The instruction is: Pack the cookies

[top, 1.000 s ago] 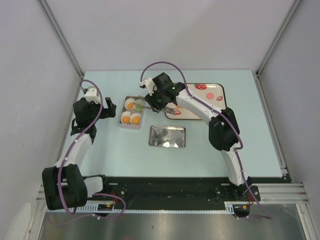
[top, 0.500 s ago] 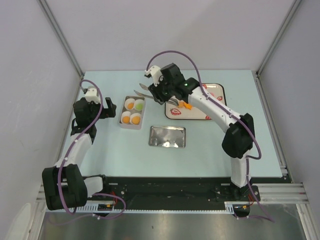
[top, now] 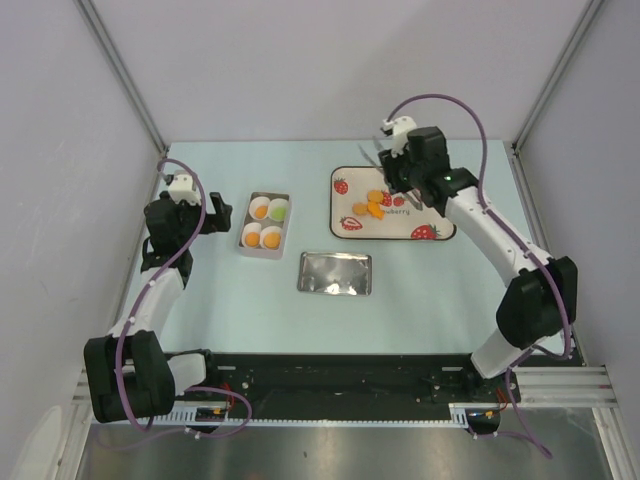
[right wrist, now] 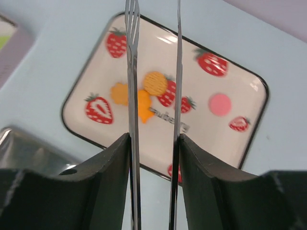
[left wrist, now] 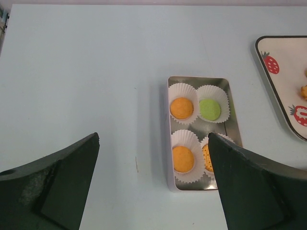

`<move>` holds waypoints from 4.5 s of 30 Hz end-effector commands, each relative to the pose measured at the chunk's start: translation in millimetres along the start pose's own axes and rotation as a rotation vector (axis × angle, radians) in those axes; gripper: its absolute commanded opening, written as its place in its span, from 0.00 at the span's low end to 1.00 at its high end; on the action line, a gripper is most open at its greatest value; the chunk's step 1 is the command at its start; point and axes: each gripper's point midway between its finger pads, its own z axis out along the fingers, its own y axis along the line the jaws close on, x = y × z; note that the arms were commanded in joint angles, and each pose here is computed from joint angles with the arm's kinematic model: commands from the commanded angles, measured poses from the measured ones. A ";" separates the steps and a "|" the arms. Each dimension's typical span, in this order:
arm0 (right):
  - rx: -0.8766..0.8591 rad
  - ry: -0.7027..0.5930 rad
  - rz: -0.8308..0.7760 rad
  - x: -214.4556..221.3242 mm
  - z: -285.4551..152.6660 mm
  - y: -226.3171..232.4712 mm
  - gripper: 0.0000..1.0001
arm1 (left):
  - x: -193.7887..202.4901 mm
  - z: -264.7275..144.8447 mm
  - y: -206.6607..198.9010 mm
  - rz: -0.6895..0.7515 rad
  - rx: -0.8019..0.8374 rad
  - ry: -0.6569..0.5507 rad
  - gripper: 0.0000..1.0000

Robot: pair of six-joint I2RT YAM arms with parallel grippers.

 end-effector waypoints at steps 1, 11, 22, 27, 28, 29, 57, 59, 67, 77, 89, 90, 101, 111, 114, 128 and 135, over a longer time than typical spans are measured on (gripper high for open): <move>0.180 -0.137 0.118 -17.0 -35.4 -63.9 0.47 | -19.4 -1.6 -4.9 0.013 0.031 -0.072 1.00; 0.363 -0.111 0.235 48.3 -76.8 -141.4 0.47 | -16.0 -1.8 -5.0 0.015 0.033 -0.074 1.00; 0.445 -0.101 0.311 86.5 -107.2 -176.4 0.47 | -17.9 -6.4 -6.6 0.032 0.036 -0.092 1.00; 0.468 -0.054 0.312 108.8 -103.2 -181.1 0.47 | -17.7 -7.3 -7.8 0.034 0.042 -0.095 1.00; 0.473 -0.045 0.310 112.4 -102.3 -182.3 0.47 | -17.5 -7.6 -8.2 0.033 0.044 -0.095 1.00; 0.481 -0.023 0.314 121.9 -98.9 -184.4 0.47 | -18.6 -7.6 -8.2 0.034 0.044 -0.098 1.00; 0.462 0.248 0.331 223.4 -30.7 -200.8 0.47 | -13.1 -12.7 -15.3 0.034 0.076 -0.098 1.00; 0.445 0.280 0.337 234.1 -24.7 -197.4 0.47 | -13.9 -13.8 -15.9 0.036 0.078 -0.102 1.00; 0.427 0.366 0.339 258.5 -14.4 -193.6 0.49 | -15.2 -17.1 -18.6 0.040 0.088 -0.106 1.00; 0.403 0.425 0.338 271.0 -6.1 -190.3 0.53 | -13.7 -16.4 -19.9 0.041 0.097 -0.103 1.00; 0.360 0.475 0.358 278.3 -0.3 -183.0 0.61 | -13.0 -16.5 -20.0 0.044 0.099 -0.099 1.00; 0.357 0.474 0.357 276.8 -0.6 -182.9 0.63 | -12.3 -16.7 -19.7 0.045 0.097 -0.097 1.00; 0.371 0.431 0.360 258.3 -10.1 -186.9 0.76 | -15.3 -17.5 -19.3 0.051 0.094 -0.103 1.00; 0.407 0.293 0.338 206.8 -36.5 -194.5 0.83 | -14.0 -18.5 -17.2 0.057 0.081 -0.100 1.00; 0.402 0.215 0.309 175.9 -51.1 -189.4 0.84 | -14.9 -19.8 -19.9 0.059 0.095 -0.104 1.00; -0.021 0.070 0.069 92.0 -52.3 -24.2 0.82 | -1.2 -38.5 -49.7 0.114 0.252 -0.045 1.00; -0.140 0.192 0.052 126.9 -5.6 23.5 0.75 | 12.9 -47.8 -62.3 0.198 0.315 -0.044 1.00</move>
